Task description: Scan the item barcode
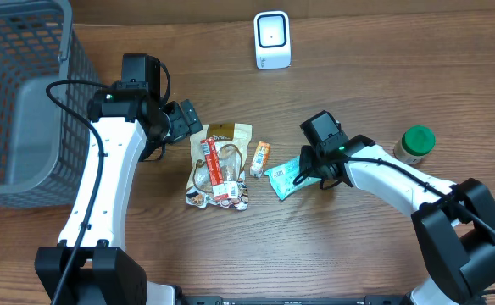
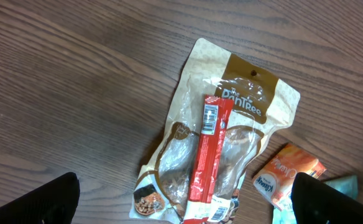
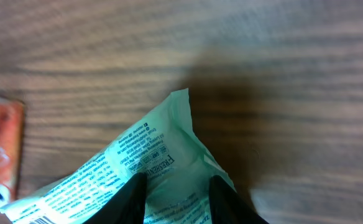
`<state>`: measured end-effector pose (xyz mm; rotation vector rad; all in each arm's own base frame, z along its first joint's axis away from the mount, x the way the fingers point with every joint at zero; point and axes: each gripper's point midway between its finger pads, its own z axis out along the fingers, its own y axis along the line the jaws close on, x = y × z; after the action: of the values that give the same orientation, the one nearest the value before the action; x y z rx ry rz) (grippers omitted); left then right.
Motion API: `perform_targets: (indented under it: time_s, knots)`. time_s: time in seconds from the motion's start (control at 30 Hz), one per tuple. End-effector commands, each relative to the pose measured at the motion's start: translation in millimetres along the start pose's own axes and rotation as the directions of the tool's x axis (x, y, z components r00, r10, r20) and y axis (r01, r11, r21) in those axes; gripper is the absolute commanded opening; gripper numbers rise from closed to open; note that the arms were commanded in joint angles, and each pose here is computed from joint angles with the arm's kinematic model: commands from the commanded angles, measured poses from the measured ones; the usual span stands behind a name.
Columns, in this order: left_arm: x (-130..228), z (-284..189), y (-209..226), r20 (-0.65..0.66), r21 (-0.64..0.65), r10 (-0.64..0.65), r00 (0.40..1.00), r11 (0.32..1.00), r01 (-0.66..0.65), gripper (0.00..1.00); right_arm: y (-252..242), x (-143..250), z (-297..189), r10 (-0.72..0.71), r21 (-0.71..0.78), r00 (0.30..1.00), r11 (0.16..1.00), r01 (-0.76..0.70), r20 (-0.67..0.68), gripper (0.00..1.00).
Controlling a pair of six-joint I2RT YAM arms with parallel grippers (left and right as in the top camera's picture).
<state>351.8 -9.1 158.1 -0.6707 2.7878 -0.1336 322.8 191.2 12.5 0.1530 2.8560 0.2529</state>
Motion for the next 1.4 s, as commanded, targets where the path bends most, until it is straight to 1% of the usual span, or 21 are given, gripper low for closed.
perform_targets:
  time_s: [0.0, 0.1, 0.23, 0.33, 0.4, 0.43, 0.47, 0.67, 0.93, 1.23, 1.37]
  knots:
    - [-3.0, -7.3, -0.5, 0.023, 0.007, 0.021, 1.000, 1.000, -0.022, 1.00, -10.6, 3.6, -3.2, 0.016, 0.025, 0.999, 1.000, -0.015, -0.030, 0.34]
    - [-3.0, -7.3, -0.5, 0.023, 0.007, 0.021, 1.000, 1.000, -0.022, 1.00, -17.6, 0.3, -11.8, 0.009, 0.044, 0.999, 0.999, -0.007, -0.048, 0.36]
    - [-3.0, -7.3, -0.5, 0.023, 0.007, 0.021, 1.000, 1.000, -0.022, 1.00, -20.5, -13.7, -34.9, -0.018, 0.049, 0.999, 0.999, 0.020, -0.045, 0.40]
    - [-3.0, -7.3, -0.5, 0.023, 0.007, 0.021, 1.000, 1.000, -0.022, 1.00, -20.5, -17.3, -46.7, -0.071, 0.037, 0.996, 0.997, 0.073, -0.054, 0.44]
    - [-3.0, -7.3, -0.4, 0.023, 0.007, 0.021, 0.999, 1.000, -0.022, 1.00, -21.6, -12.7, -48.5, -0.112, 0.029, 0.991, 0.993, 0.114, -0.079, 0.57]
    - [-3.0, -7.3, -0.5, 0.023, 0.007, 0.021, 1.000, 1.000, -0.022, 1.00, -24.1, -8.8, -48.7, -0.131, 0.036, 0.987, 0.990, 0.135, -0.096, 0.60]
    - [-3.0, -7.3, -0.5, 0.023, 0.007, 0.021, 1.000, 1.000, -0.022, 1.00, -26.1, -5.6, -48.6, -0.146, 0.040, 0.983, 0.988, 0.151, -0.110, 0.61]
    - [-3.0, -7.3, -0.5, 0.023, 0.007, 0.021, 1.000, 1.000, -0.022, 1.00, -30.0, 4.0, -49.5, -0.226, 0.033, 0.962, 0.972, 0.233, -0.155, 0.60]
    - [-3.0, -7.3, -0.4, 0.023, 0.007, 0.021, 1.000, 1.000, -0.021, 1.00, -33.6, 12.9, -40.7, -0.225, 0.026, 0.960, 0.972, 0.233, -0.167, 0.55]
    - [-3.0, -7.3, -0.5, 0.023, 0.007, 0.021, 1.000, 1.000, -0.022, 1.00, -33.8, 11.8, -34.7, -0.227, 0.024, 0.962, 0.972, 0.233, -0.151, 0.55]
    - [-3.0, -7.3, -0.5, 0.023, 0.007, 0.021, 1.000, 1.000, -0.022, 1.00, -33.2, 11.1, -34.5, -0.227, 0.023, 0.963, 0.972, 0.233, -0.148, 0.52]
